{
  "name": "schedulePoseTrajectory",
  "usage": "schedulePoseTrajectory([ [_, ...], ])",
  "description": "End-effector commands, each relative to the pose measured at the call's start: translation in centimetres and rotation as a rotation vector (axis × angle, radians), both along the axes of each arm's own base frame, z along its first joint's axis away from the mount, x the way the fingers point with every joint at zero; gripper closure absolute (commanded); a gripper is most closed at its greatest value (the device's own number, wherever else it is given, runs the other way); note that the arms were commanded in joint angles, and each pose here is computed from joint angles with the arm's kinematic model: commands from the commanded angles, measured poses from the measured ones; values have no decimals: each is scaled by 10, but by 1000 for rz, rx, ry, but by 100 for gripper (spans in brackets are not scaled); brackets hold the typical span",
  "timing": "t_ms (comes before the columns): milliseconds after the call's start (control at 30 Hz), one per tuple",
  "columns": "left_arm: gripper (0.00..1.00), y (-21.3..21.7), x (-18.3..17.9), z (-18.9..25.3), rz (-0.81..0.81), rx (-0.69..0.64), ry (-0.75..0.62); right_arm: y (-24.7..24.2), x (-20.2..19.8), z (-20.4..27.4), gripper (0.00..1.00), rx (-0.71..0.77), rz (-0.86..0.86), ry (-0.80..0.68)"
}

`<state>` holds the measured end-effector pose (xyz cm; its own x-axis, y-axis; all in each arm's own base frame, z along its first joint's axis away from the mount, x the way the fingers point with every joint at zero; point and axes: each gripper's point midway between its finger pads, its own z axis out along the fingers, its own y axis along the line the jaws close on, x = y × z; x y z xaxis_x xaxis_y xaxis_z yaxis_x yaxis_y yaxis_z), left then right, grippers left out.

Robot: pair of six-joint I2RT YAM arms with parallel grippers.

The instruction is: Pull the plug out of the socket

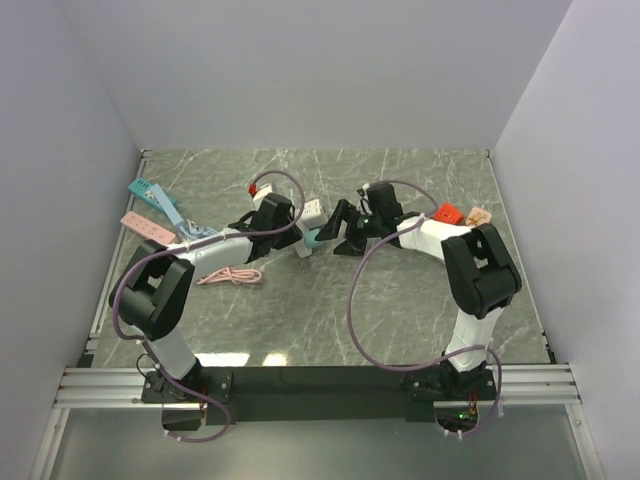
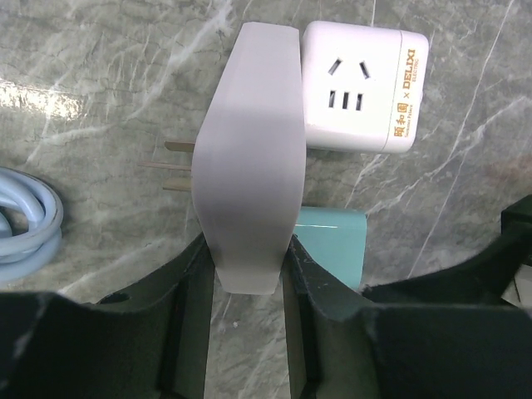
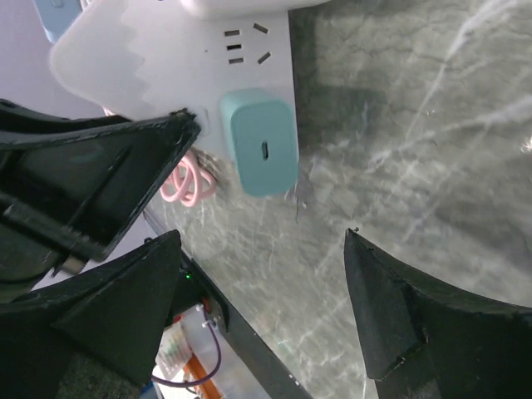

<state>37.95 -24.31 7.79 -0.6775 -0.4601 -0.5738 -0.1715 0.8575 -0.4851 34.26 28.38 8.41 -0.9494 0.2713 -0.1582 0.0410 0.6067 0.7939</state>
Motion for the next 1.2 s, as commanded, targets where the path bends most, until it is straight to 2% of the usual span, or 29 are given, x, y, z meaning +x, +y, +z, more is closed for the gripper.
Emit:
schedulePoseTrajectory([
  [0,100,-8,-4,21,-23,-43,-31,17,11,7,15,45,31,-59],
  [167,100,-11,-7,26,-34,-68,-33,20,21,-6,17,38,10,-54],
  [400,100,-17,-12,27,-58,-82,-25,31,30,2,23,72,28,-97],
  [467,100,-18,-14,26,-60,-87,-20,33,31,2,26,81,32,-99],
  [600,100,-21,-14,27,-64,-107,-20,42,27,2,38,110,53,-78],
  [800,100,-27,-13,31,-64,-144,-22,50,13,-5,42,99,80,-55],
  [867,100,-29,-13,33,-68,-153,-23,51,12,-9,49,97,80,-45],
  [900,100,-29,-13,33,-68,-154,-21,51,11,-10,58,98,80,-40],
  [967,100,-29,-13,33,-66,-155,-22,51,11,-11,70,95,81,-34],
  [1000,100,-29,-13,33,-64,-156,-22,51,12,-10,81,93,80,-33],
  [1067,99,-24,-14,32,-48,-141,-19,51,13,-8,91,90,80,-37],
  [1100,93,-24,-13,32,-44,-138,-19,51,13,-7,99,87,83,-35],
  [1167,70,-16,-15,29,-12,-126,-15,51,13,-5,100,87,83,-39],
])
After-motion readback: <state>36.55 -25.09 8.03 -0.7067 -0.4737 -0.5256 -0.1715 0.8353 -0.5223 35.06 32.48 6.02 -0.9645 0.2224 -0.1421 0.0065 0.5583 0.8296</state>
